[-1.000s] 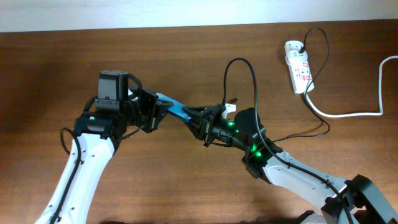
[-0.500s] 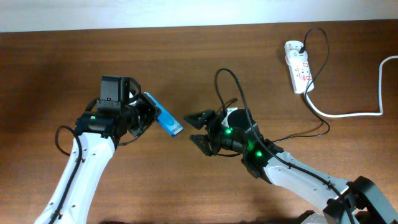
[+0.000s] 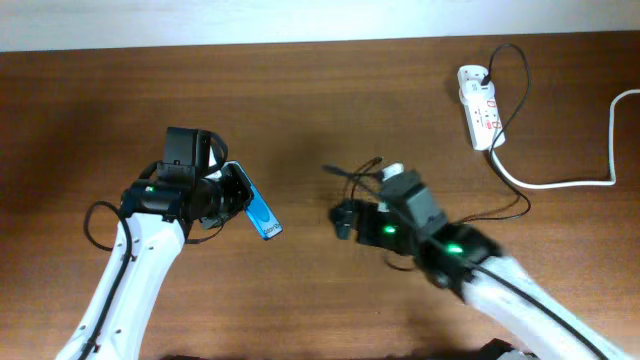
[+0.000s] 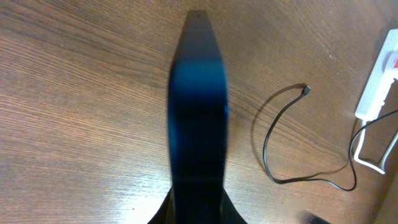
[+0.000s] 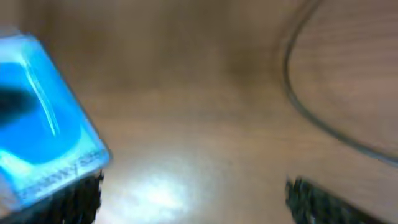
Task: Plug charger to phone and switch on socket
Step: 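Move the right gripper to the black cable and grasp its plug end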
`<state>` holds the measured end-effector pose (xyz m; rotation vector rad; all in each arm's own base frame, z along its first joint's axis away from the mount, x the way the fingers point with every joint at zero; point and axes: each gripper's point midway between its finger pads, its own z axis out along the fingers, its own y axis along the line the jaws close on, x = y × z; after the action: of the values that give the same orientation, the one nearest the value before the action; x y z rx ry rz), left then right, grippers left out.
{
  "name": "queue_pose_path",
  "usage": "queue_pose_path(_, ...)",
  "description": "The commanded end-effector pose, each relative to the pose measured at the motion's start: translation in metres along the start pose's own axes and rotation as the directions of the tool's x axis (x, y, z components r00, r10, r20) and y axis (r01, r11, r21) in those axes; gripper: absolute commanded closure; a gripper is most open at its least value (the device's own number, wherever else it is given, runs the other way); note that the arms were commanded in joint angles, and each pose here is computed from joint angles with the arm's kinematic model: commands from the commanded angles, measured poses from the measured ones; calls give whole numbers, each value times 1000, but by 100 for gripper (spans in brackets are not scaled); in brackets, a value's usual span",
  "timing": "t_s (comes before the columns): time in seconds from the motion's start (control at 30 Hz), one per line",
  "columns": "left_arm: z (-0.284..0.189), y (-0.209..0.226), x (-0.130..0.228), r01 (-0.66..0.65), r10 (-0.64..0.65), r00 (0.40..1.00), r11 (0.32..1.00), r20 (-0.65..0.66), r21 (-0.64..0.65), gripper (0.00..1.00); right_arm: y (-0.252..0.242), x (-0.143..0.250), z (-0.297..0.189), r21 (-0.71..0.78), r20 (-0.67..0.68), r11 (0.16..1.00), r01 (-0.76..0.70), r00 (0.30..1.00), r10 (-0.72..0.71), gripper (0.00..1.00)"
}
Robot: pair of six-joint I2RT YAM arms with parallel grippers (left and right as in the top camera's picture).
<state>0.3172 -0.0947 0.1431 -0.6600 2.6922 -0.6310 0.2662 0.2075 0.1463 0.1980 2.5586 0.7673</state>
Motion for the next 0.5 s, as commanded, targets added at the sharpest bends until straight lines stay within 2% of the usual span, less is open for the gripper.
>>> queue_pose_path(0.0, -5, -4, -5, -59, 58, 998, 998, 19, 13, 100, -5, -41, -92, 125, 208, 992, 7, 978, -33, 2)
queue_pose_path(0.17, -5, -4, -5, -58, 58, 998, 998, 18, 13, 100, -21, -21, -140, 151, 225, 988, 2, 974, -36, 2)
queue_pose_path(0.27, -4, -3, -1, -54, 54, 999, 998, 2, 13, 100, -22, -31, -149, 147, 294, 989, -34, 956, -10, 2)
queue_pose_path(0.33, -4, -1, 2, -50, 50, 999, 999, -11, 7, 100, -17, -37, -139, 102, 307, 982, -158, 944, 121, 2)
queue_pose_path(0.47, -5, -1, 6, -45, 45, 999, 999, -30, 10, 100, -6, -51, -87, 111, 255, 970, -217, 950, 183, 2)
